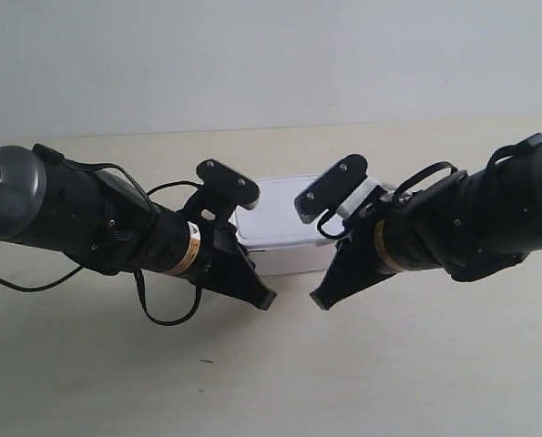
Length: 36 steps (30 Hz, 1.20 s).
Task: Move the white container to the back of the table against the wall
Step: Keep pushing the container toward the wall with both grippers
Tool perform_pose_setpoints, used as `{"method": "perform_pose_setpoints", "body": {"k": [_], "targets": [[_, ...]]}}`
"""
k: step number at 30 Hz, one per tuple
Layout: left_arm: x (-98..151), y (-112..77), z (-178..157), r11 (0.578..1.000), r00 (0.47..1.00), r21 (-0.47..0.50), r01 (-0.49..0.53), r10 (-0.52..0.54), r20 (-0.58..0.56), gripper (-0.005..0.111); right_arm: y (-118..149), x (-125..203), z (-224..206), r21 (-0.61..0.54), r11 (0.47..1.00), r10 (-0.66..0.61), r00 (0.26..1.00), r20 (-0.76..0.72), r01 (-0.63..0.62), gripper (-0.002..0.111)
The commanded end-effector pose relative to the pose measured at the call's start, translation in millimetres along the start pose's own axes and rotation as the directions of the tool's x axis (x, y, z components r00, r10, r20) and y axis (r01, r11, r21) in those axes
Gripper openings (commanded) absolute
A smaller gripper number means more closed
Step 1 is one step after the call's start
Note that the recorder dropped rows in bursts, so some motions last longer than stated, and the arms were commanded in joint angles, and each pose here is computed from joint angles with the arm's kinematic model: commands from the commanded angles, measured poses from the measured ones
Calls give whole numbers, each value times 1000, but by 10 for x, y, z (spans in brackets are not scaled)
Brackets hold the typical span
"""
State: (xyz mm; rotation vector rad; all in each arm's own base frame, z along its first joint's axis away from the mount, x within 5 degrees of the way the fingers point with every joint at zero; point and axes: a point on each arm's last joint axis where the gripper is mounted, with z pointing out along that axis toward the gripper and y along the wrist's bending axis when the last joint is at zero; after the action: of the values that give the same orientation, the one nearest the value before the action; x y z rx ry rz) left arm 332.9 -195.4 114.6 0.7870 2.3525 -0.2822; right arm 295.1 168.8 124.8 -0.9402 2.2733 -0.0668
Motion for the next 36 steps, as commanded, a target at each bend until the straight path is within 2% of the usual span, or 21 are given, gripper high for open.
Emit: {"method": "perform_pose_setpoints", "body": {"k": [1,3,6,9,14,19,28,36], "targets": [[-17,72,6,997,999,-68,-38,39,5,0,-11,75,120,50,988,-145,988,-52,148,0],[-50,110,0,993,999,-108,-38,40,15,0,-62,101,140,111,981,-153,985,-78,161,0],[-132,115,3,993,998,-107,-42,47,37,0,-58,78,153,100,970,-214,974,-78,221,0],[-132,119,56,993,998,-106,-43,46,33,0,-62,31,157,96,970,-219,974,-64,225,0],[-112,130,161,992,998,-107,-59,62,17,0,-9,-92,159,22,969,-246,969,-4,246,0],[-133,154,208,989,997,-125,-75,78,17,0,-32,-198,163,31,970,-241,970,24,240,0],[-132,287,348,988,998,-138,-67,69,9,0,-58,-248,336,69,965,-253,968,3,252,0],[-253,429,394,989,998,-139,-42,49,45,0,-104,-349,462,107,957,-273,962,4,271,0]]}}
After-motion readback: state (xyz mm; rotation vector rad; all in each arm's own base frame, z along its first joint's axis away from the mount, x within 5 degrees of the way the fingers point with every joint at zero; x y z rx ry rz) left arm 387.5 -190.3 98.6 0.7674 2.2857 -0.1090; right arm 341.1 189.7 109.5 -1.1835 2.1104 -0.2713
